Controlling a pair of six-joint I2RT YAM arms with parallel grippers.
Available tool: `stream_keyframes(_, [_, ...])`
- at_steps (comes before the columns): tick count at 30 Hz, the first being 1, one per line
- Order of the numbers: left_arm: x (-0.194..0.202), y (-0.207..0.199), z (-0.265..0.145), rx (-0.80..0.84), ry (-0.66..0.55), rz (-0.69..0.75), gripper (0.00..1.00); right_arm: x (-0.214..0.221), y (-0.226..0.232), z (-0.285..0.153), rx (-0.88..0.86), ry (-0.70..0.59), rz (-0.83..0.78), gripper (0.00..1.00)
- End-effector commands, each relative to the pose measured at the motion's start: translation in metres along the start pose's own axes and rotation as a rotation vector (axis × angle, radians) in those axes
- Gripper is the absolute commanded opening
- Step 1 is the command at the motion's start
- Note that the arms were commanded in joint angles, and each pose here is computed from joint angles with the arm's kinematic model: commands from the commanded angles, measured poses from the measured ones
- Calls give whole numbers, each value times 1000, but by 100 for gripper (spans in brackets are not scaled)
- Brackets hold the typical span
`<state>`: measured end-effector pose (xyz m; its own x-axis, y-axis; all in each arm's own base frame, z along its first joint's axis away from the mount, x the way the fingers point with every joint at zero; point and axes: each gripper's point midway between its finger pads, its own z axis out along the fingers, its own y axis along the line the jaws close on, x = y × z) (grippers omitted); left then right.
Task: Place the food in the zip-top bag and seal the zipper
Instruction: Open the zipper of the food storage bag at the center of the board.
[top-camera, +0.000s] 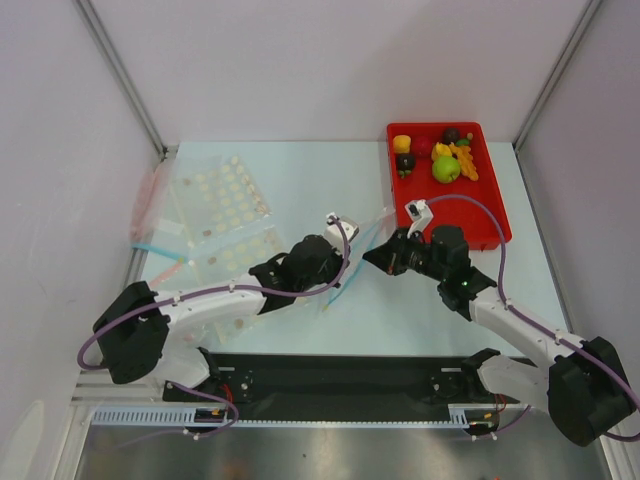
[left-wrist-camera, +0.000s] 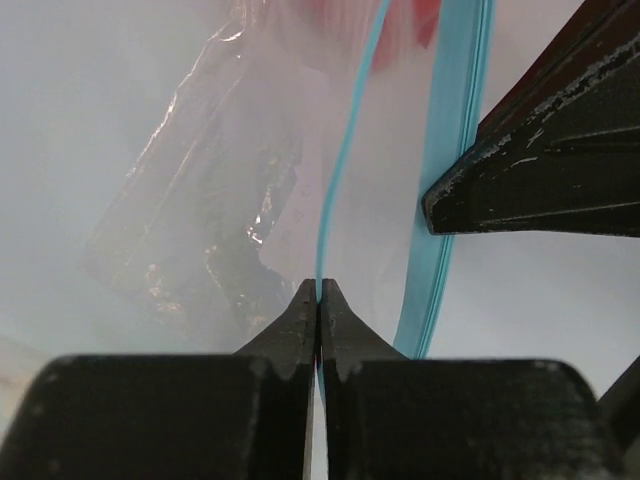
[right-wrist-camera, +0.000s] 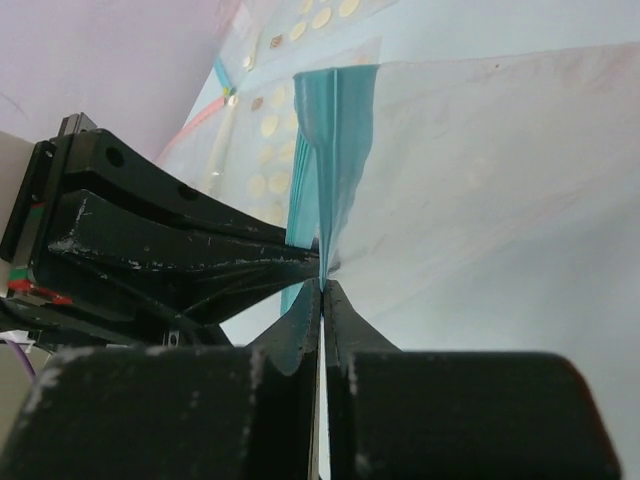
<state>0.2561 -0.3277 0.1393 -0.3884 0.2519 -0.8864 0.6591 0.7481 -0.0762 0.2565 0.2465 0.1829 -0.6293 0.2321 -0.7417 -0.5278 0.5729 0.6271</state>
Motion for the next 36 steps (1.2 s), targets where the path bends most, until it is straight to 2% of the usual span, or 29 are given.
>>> stream_keyframes(1, [-31,1,-5,-24,-71,1,0,-20,15,2,-37,-40,-55,0])
stream_keyframes(3, [-32,9,-10,-65,-66,2,0,-19,14,3,-32,-36,-56,0])
stream_keyframes(7, [-44,27,-34,-252,-116,41,0,-15,1,6,27,-15,-47,1])
stream_keyframes(9, [-46,31,-45,-288,-122,42,0,-15,-2,7,37,-8,-45,8])
stream_keyframes(14, [-51,43,-64,-381,-142,3,0,-11,-16,11,86,17,-26,18])
stream_keyframes(16, [-54,42,-72,-388,-148,5,0,-11,-20,12,96,19,-20,24])
stream_keyframes(21, [-53,25,-75,-313,-137,-17,0,-6,-22,14,93,35,-19,45])
stream_keyframes(24, [-53,18,-72,-281,-131,-34,0,-5,-17,16,67,32,-30,53])
stream_keyframes(30, [-46,14,-62,-284,-115,-78,0,-5,3,16,17,4,-76,58])
stream_keyframes(36, [-36,20,-45,-377,-80,-139,0,-5,9,24,39,-47,-67,57])
